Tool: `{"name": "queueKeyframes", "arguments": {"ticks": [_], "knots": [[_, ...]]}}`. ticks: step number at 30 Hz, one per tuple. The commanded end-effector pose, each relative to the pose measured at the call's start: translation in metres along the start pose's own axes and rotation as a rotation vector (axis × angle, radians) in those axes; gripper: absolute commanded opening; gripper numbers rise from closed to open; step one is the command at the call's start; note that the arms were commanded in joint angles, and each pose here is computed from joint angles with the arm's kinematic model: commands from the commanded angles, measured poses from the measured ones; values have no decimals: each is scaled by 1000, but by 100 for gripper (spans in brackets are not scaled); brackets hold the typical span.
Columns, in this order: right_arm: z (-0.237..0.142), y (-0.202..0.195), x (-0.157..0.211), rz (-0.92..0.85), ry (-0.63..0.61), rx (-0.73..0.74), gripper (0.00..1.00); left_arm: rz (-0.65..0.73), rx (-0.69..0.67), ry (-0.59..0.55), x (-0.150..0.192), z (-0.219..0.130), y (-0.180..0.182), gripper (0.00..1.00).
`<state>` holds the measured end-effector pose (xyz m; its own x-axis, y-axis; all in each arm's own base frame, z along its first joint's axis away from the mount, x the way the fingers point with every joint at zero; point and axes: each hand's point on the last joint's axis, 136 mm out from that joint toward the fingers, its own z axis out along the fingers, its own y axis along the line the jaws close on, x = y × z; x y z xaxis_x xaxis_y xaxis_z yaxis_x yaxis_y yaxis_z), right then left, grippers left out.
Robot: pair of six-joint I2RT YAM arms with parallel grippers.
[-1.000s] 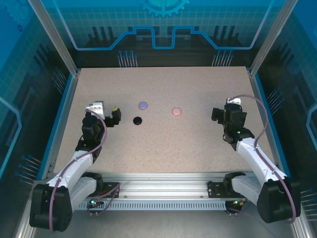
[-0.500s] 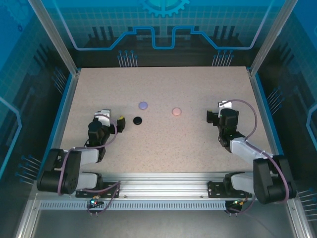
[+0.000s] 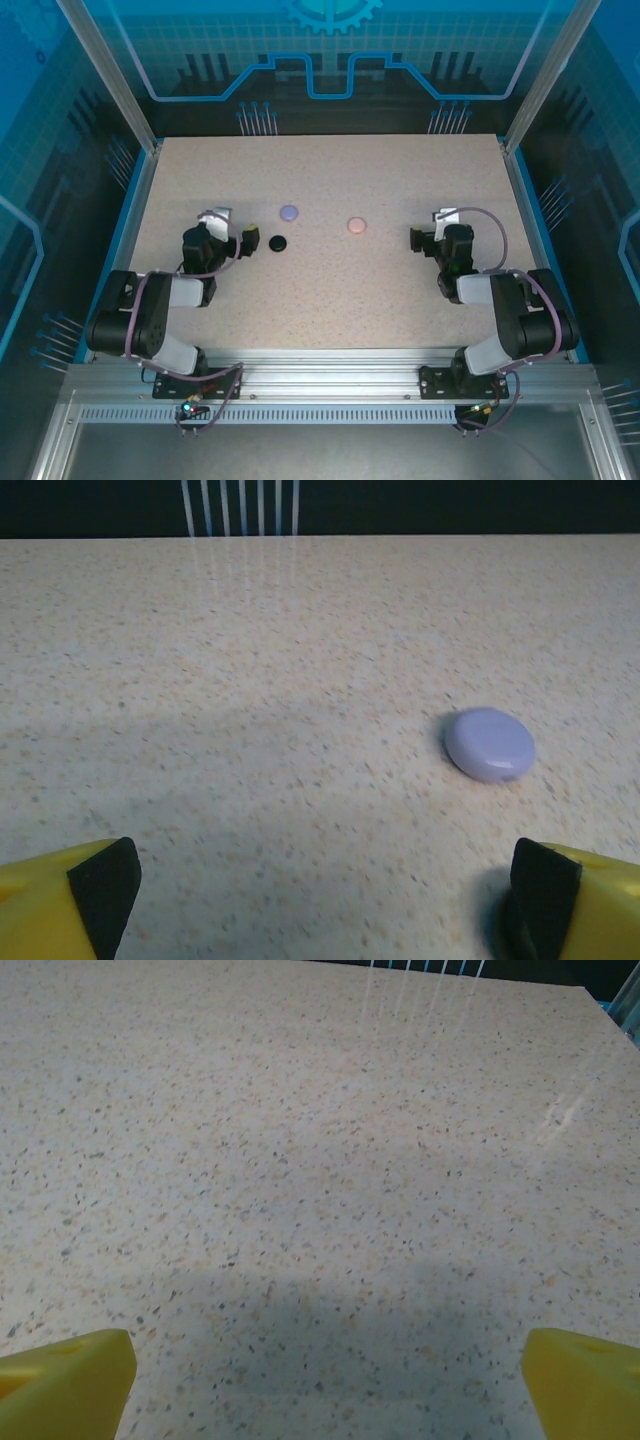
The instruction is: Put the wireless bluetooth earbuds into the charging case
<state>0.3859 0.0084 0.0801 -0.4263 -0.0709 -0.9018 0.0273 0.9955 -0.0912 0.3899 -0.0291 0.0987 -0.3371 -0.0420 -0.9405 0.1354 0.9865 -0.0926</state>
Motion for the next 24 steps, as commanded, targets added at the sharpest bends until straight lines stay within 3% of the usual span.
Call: {"name": "queueKeyframes", "arguments": {"ticks": [1, 16, 19, 24], "knots": [[3, 2, -18, 15, -50, -32, 100, -73, -87, 54, 5, 6, 23, 99], [2, 4, -17, 6, -53, -29, 100, -61, -96, 52, 5, 6, 22, 99], [5, 14, -18, -7, -37, -112, 100, -57, -102, 51, 6, 6, 22, 99], [3, 15, -18, -13, -45, -117, 100, -53, -106, 47, 5, 5, 22, 99]]}}
